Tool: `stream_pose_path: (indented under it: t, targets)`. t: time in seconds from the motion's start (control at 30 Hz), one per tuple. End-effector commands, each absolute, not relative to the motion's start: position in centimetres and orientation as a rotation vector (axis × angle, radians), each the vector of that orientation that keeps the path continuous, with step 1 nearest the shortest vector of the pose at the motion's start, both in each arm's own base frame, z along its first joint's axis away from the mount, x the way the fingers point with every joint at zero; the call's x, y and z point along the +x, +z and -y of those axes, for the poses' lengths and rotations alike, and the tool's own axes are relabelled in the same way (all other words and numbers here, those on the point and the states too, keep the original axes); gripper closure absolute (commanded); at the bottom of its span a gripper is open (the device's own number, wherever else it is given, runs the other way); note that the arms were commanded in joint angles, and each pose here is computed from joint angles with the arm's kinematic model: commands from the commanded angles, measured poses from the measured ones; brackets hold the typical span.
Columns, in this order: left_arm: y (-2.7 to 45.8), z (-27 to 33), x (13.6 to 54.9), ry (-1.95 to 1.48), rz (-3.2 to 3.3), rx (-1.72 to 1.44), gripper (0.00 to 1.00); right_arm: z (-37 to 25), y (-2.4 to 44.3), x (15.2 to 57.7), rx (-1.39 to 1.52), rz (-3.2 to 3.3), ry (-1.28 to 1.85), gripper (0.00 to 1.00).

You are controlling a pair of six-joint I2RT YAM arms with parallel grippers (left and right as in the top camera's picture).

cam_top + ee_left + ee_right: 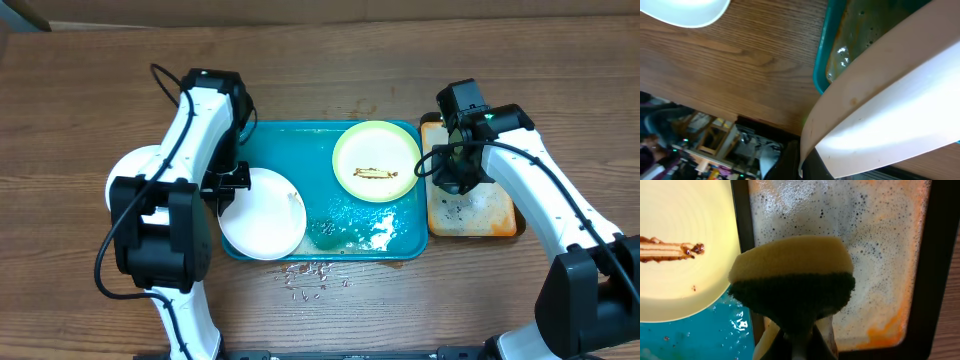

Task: Clean dirty plates on tray and stack at the side
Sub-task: 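Lift the white plate with left gripper and set it left of tray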

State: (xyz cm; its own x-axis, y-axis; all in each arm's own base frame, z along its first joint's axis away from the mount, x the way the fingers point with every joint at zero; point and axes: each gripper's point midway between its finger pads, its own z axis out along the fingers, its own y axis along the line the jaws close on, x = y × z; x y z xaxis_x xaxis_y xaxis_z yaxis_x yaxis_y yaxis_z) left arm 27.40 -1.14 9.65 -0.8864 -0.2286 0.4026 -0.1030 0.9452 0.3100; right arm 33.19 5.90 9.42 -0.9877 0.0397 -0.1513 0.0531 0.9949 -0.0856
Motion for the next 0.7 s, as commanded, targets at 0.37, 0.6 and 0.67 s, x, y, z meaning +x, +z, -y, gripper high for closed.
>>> stream_pose_path:
  t: [0.37, 0.6, 0.67]
  targets:
    - [15.0, -0.2, 28.1, -0.584, 2.862, 0.285, 0.96, -6.0, 9.7, 33.4, 0.071, -2.978, -0.124, 0.96]
    - [16.1, 1.6, 28.2, -0.515, 2.951, 0.288, 0.96, -5.9, 9.6, 33.1, 0.07, -2.992, -0.13, 0.96]
    - [15.4, 2.7, 28.6, -0.465, 2.959, 0.162, 0.96, -5.9, 9.6, 33.1, 0.07, -2.992, -0.13, 0.96]
